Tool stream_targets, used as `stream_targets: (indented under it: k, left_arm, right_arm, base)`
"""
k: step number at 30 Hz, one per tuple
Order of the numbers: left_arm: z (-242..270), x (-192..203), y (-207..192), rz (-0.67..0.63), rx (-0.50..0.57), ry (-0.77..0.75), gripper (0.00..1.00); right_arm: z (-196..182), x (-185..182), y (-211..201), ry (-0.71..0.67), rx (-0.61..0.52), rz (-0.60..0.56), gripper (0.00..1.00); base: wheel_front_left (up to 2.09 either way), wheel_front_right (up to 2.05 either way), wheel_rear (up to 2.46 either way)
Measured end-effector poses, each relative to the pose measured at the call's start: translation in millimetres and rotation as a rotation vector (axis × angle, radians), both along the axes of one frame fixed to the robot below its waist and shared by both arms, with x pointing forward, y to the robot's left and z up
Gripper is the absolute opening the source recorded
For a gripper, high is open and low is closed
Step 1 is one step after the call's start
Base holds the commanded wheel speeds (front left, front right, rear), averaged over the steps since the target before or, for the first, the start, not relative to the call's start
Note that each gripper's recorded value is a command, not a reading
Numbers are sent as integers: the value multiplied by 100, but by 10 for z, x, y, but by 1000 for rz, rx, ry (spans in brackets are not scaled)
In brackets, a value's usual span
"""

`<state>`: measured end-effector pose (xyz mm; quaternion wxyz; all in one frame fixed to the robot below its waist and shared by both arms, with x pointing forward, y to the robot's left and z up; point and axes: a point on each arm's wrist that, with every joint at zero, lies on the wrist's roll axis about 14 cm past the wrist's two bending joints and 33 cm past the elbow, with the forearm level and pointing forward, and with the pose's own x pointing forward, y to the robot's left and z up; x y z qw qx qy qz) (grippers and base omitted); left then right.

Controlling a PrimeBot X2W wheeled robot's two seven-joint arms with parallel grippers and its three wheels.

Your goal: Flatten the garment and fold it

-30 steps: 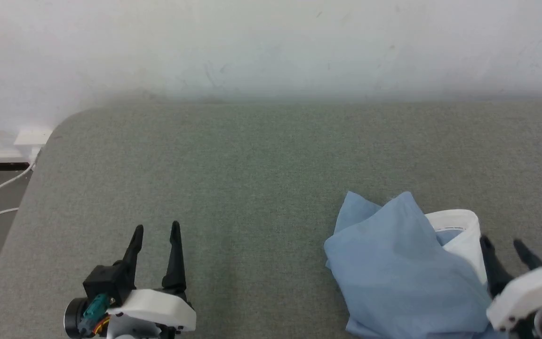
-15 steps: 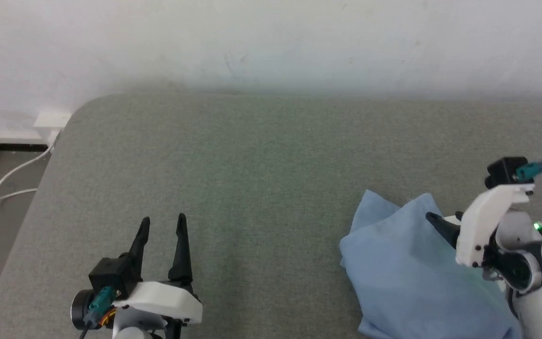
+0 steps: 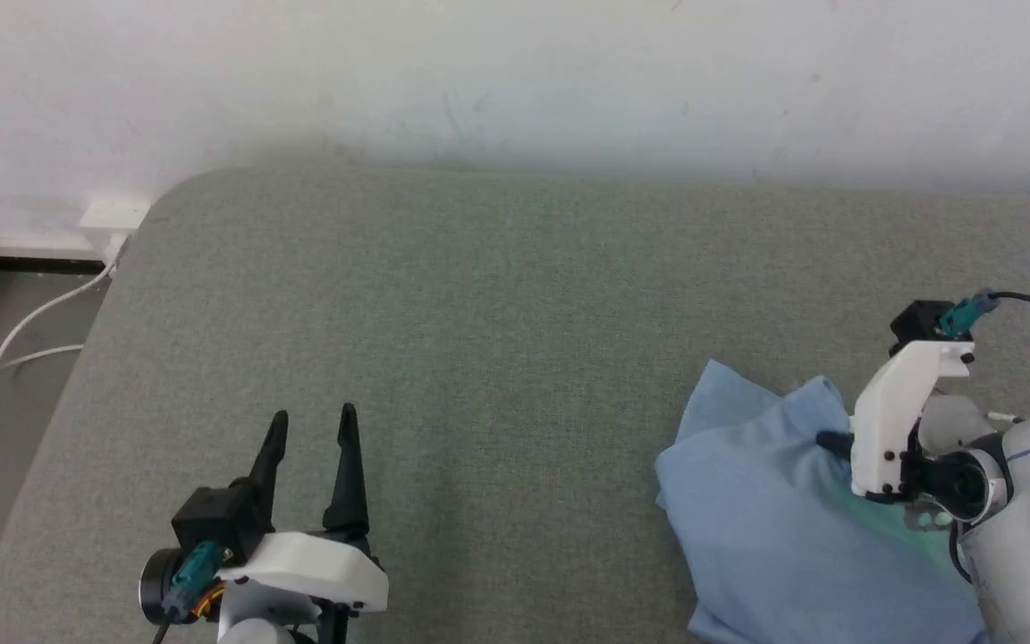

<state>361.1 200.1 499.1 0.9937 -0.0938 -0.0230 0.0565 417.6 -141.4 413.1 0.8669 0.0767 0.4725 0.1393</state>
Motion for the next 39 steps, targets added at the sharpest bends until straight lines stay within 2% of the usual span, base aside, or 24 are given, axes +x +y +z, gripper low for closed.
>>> stream_targets:
  k: [5, 9, 12, 15, 19, 25, 29, 31, 32, 35, 39]
  left_arm:
    - [32, 16, -52, -14, 3, -11, 100]
    - [70, 15, -86, -24, 3, -23, 100]
    - [97, 5, -103, -29, 6, -32, 100]
    - [116, -6, -138, -40, 7, -38, 100]
    - [154, -8, -160, -49, 9, -50, 100]
    - [150, -13, -171, -59, 18, -47, 100]
    - [148, -11, -162, -62, 26, -45, 100]
    - [138, -11, -165, -66, 29, -38, 100]
    - [134, -12, -164, -67, 30, -36, 100]
    - [108, -29, -162, -68, 32, -28, 100]
    - [51, -37, -155, -69, 35, -10, 100]
  right_arm:
    - [336, 189, 85, -199, 32, 5, 0]
    - [753, 249, 264, -393, 49, 74, 0]
    - [945, 84, 435, -492, 65, 151, 0]
    - [960, -216, 543, -523, 83, 209, 0]
    - [808, -708, 677, -474, 123, 263, 0]
    - [301, -1517, 857, -222, 193, 295, 0]
    - [4, -1902, 925, -76, 204, 299, 0]
    - [-90, -1987, 922, -54, 183, 301, 45]
    - [-102, -1983, 920, -63, 185, 287, 100]
    - [23, -1829, 930, -176, 211, 234, 100]
    - [426, -1463, 904, -437, 265, 141, 100]
  base:
    - [0, 0, 0]
    - [0, 0, 0]
    - [0, 0, 0]
    - [0, 0, 0]
    - [0, 0, 0]
    - [0, 0, 0]
    - [0, 0, 0]
    - [0, 0, 0]
    - [0, 0, 0]
    - [0, 0, 0]
    - [0, 0, 0]
